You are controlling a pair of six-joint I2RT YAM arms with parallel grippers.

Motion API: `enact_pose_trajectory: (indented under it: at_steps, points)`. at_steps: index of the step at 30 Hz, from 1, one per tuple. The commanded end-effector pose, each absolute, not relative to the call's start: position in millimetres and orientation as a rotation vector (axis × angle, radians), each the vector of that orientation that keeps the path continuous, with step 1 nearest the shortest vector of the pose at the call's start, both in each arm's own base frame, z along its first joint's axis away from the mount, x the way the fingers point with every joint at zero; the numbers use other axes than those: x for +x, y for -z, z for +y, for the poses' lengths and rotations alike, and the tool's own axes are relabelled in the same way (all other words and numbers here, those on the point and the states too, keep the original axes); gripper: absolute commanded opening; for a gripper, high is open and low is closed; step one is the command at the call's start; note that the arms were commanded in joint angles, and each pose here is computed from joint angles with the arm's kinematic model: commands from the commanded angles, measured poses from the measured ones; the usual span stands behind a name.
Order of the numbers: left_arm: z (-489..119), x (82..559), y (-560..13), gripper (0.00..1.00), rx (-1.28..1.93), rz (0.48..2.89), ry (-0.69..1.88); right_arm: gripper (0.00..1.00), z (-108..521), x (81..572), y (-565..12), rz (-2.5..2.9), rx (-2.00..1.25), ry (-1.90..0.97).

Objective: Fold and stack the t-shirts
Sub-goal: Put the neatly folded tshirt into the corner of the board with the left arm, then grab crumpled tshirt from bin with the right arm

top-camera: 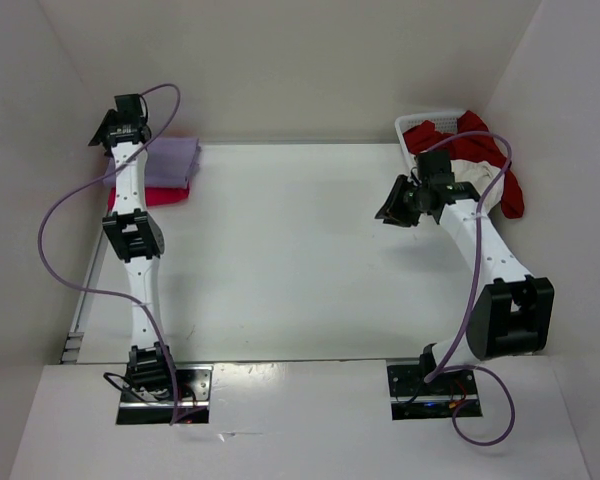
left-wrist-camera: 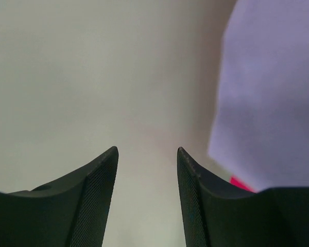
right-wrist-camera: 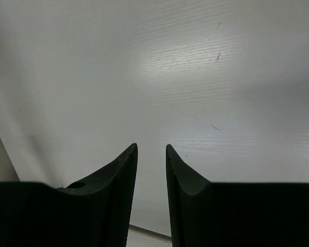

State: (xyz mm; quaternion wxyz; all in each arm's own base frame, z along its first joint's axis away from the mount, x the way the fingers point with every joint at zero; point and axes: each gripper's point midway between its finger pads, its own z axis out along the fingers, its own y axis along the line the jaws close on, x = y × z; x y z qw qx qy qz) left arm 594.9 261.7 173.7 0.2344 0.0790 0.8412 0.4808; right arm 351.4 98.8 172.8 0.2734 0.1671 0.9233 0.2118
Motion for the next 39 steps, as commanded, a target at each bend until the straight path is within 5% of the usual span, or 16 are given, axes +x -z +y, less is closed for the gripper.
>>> enact_pose_trajectory:
  at_steps: [1, 7, 10, 19, 27, 34, 36, 39]
  points:
    - [255.9, 582.9, -201.9, 0.57, 0.161, 2.288, -1.296, 0.34, 98.2, 360.8, -187.1, 2.457, 0.427, -0.578]
    - [218.0, 588.8, -193.2, 0.61, 0.181, 2.327, -0.926, 0.37, 90.4, 368.0, -203.1, 2.422, 0.426, -0.520]
    - [154.5, 594.8, -208.1, 0.65, 0.293, 2.293, -0.461, 0.41, 71.6, 374.3, -219.4, 2.385, 0.437, -0.386]
    - [-51.5, 518.5, -334.1, 0.82, 0.861, 1.822, 0.560, 0.71, -53.4, 432.6, -299.5, 2.115, 0.698, 0.130]
    - [-113.1, 493.6, -312.0, 0.91, 0.965, 1.782, 0.915, 0.90, -156.7, 433.5, -240.1, 2.218, 0.938, 0.609]
    - [-154.8, 485.9, -251.0, 0.91, 1.135, 1.873, 0.907, 0.91, -174.2, 438.4, -193.5, 2.309, 0.975, 0.462]
    - [-158.5, 484.0, -250.3, 0.92, 1.110, 1.876, 0.954, 0.85, -169.3, 442.7, -178.5, 2.351, 0.957, 0.426]
    - [-168.3, 482.2, -243.3, 0.92, 1.081, 1.906, 0.993, 0.64, -165.6, 454.4, -171.3, 2.375, 0.917, 0.378]
